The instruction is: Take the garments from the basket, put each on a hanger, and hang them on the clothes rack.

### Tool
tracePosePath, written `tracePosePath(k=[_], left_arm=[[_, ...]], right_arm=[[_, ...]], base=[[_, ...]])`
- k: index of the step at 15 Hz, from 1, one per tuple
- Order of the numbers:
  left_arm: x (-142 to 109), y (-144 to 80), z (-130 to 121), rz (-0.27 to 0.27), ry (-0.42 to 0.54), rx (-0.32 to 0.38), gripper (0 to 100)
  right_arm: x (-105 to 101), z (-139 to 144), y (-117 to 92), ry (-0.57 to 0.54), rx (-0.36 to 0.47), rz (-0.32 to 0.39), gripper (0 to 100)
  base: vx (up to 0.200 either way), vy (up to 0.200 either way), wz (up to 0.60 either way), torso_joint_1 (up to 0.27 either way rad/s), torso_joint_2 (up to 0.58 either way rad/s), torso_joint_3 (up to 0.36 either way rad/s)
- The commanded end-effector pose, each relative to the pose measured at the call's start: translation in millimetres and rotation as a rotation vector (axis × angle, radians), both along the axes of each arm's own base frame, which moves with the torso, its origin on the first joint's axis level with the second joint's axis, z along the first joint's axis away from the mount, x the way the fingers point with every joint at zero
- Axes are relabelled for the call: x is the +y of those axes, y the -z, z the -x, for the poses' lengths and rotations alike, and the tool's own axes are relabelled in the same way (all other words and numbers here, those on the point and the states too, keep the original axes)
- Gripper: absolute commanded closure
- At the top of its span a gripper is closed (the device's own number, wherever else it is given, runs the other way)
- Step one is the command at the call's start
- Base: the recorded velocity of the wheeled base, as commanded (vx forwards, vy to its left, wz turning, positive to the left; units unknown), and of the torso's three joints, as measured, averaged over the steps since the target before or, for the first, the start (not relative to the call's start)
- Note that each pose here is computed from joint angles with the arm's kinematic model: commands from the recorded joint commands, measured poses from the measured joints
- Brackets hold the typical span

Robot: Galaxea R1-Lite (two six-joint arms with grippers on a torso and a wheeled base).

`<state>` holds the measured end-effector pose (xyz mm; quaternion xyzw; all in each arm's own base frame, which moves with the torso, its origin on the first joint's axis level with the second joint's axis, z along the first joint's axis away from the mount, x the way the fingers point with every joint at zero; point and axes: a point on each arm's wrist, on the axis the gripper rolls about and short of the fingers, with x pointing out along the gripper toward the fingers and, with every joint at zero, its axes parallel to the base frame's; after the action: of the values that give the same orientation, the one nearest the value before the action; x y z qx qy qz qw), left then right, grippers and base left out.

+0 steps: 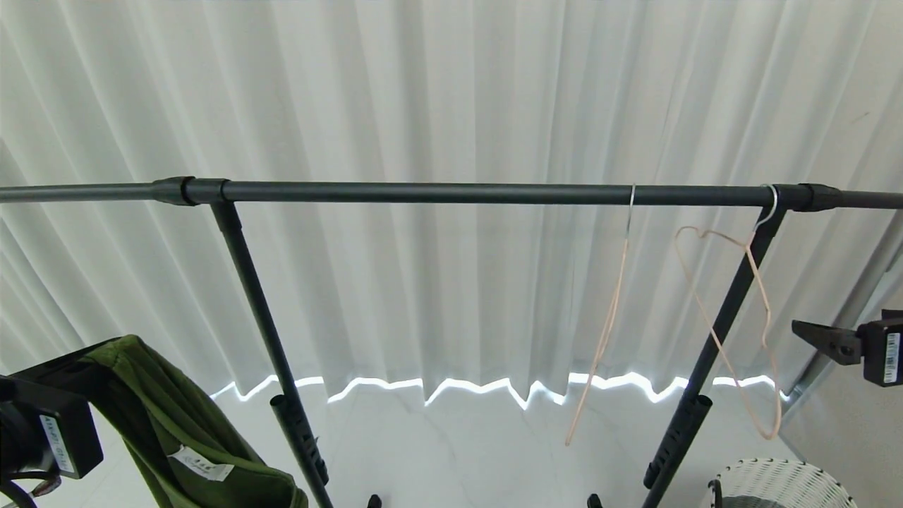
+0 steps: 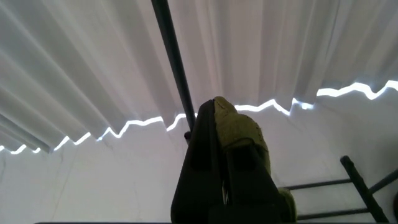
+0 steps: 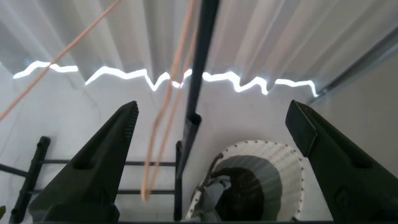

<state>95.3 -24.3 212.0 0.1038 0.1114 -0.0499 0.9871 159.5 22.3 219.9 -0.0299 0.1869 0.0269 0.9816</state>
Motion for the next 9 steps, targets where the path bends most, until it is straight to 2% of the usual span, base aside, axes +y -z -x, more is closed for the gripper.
tracePosePath(k=[1,4,9], left_arm=[[0.0,0.3,0.3,0.0,0.001,0.0,100],[0.1,-0.4,0.9,0.001,0.001,-0.005,100],[0.5,-1.0,2.1,0.003,0.001,-0.01,100]], right_arm=[[6.8,-12.3,5.6,-0.023,0.042,0.001,0],[21.7,-32.4,13.3,-0.059,0.103,-0.016,0],[30.5,-52.6,33.5,0.026,0.199,-0.075,0]], base=[[0.0,0.0,0.0,0.0,0.0,0.0],[0.0,0.0,0.0,0.0,0.0,0.0],[0.0,0.0,0.0,0.0,0.0,0.0]])
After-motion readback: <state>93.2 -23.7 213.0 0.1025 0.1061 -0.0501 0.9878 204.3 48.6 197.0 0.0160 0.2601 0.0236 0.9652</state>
